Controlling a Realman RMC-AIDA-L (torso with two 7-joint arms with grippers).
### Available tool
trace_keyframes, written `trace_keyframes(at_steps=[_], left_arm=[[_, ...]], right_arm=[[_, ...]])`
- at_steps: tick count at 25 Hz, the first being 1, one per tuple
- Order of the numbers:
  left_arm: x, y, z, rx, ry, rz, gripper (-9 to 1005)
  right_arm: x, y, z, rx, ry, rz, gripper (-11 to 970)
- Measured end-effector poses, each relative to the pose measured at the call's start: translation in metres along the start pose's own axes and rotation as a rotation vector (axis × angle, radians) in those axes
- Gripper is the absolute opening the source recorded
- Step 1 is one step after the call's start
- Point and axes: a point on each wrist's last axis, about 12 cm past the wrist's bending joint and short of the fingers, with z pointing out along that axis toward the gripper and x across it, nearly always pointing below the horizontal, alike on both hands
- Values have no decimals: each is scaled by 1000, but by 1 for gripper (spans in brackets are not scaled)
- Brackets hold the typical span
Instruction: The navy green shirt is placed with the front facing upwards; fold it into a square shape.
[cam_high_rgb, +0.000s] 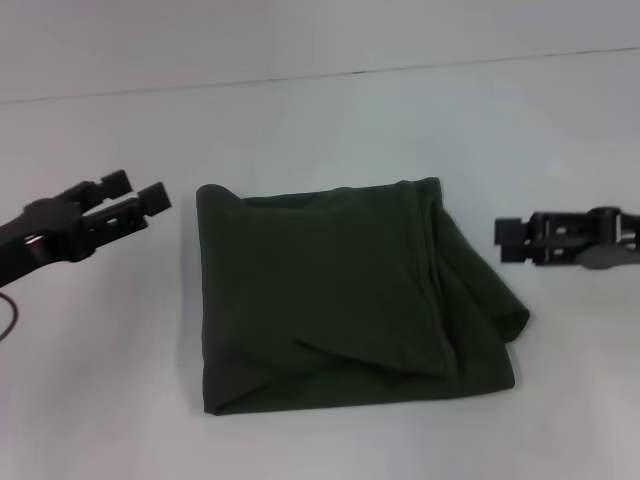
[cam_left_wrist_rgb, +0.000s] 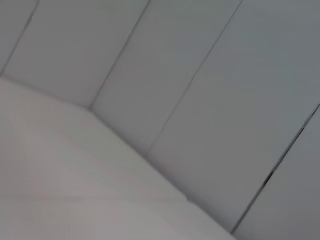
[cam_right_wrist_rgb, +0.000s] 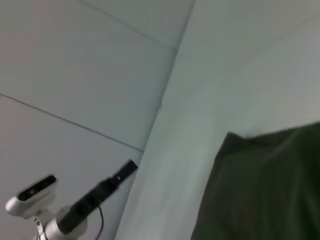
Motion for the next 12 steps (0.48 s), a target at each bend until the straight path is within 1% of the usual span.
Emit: trace_keyframes(at_steps=[2,5,12], left_arm=[[0,-2,-5,11,-19,21,920],[0,-2,-7,17,-28,25,920],[5,-3,-5,16,-35,26,920]], right_arm=[[3,-3,5,7,24,19,853],[7,-6,10,26,69,49,853],[12,-13,17,91,124,78,852]])
